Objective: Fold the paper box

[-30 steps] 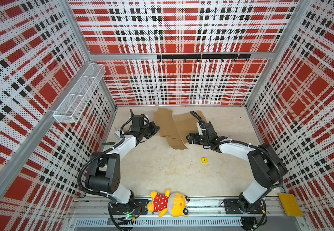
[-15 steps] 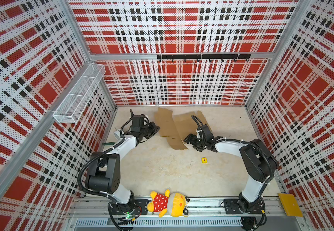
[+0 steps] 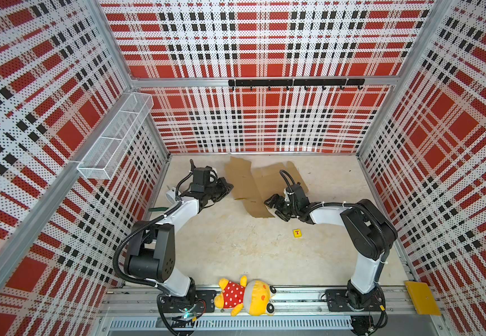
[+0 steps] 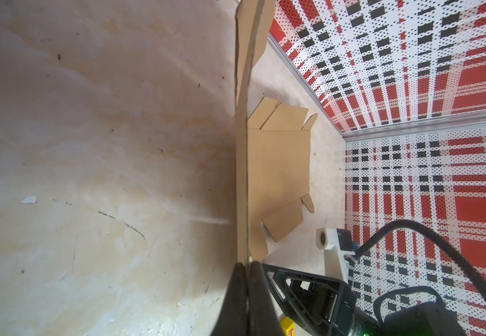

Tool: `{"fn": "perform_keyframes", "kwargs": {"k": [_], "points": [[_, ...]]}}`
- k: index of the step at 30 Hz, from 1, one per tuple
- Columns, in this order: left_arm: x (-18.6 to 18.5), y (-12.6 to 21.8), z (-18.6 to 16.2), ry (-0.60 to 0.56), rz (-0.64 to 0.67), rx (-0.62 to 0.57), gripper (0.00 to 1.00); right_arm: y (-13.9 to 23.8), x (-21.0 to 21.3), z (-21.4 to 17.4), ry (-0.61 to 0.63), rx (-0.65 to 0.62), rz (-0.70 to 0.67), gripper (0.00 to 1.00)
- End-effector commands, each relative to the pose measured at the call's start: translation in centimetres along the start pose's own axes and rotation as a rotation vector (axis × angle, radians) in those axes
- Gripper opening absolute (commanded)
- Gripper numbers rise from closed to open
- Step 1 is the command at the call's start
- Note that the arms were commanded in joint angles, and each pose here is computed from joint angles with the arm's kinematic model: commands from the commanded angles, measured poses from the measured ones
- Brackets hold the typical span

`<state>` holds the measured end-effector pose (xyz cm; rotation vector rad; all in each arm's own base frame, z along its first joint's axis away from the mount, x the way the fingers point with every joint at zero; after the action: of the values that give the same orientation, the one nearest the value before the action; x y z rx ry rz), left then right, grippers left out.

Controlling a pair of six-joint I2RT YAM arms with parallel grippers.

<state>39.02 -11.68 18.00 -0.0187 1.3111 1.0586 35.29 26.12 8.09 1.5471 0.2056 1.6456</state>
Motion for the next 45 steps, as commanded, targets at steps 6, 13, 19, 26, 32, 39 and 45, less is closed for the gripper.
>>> {"fn": "perform_keyframes", "kwargs": {"k": [6, 13, 19, 26, 32, 39, 45], "points": [[-1.0, 0.2, 0.3, -0.032, -0.02, -0.018, 0.05, -0.9, -0.7, 0.6, -0.038, -0.057, -0.003, 0.86], [-1.1, 0.1, 0.2, -0.034, -0.021, -0.015, 0.05, -0.9, 0.6, 2.0, -0.015, -0.095, 0.022, 0.85], [-1.5, 0.2, 0.1, -0.036, -0.035, -0.007, 0.05, -0.3, 2.0, 2.7, 0.003, -0.109, 0.043, 0.85], [-1.4, 0.1, -0.1, -0.036, -0.034, 0.0, 0.05, -0.3, 3.0, 3.5, 0.007, -0.111, 0.058, 0.86], [-1.8, 0.2, -0.1, -0.039, -0.043, 0.001, 0.05, -0.3, 3.4, 4.4, 0.02, -0.128, 0.057, 0.86], [-1.7, 0.3, -0.3, -0.045, -0.038, -0.002, 0.05, -1.3, 4.0, 5.0, 0.028, -0.111, 0.065, 0.86], [-1.7, 0.0, -0.5, -0.046, -0.034, 0.001, 0.05, -2.1, 4.4, 5.6, 0.035, -0.095, 0.066, 0.86]]}}
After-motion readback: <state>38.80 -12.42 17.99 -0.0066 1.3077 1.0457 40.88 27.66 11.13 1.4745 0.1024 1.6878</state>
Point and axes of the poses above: each gripper's point midway between its finger pads, its own y axis back along the fingers, its own x axis along the line the jaws close on, z = x × y, the point moved 5 cm from there along y, back along the fingers, and after that the axes turned 4 degrees about y, right-handed, at the moved point
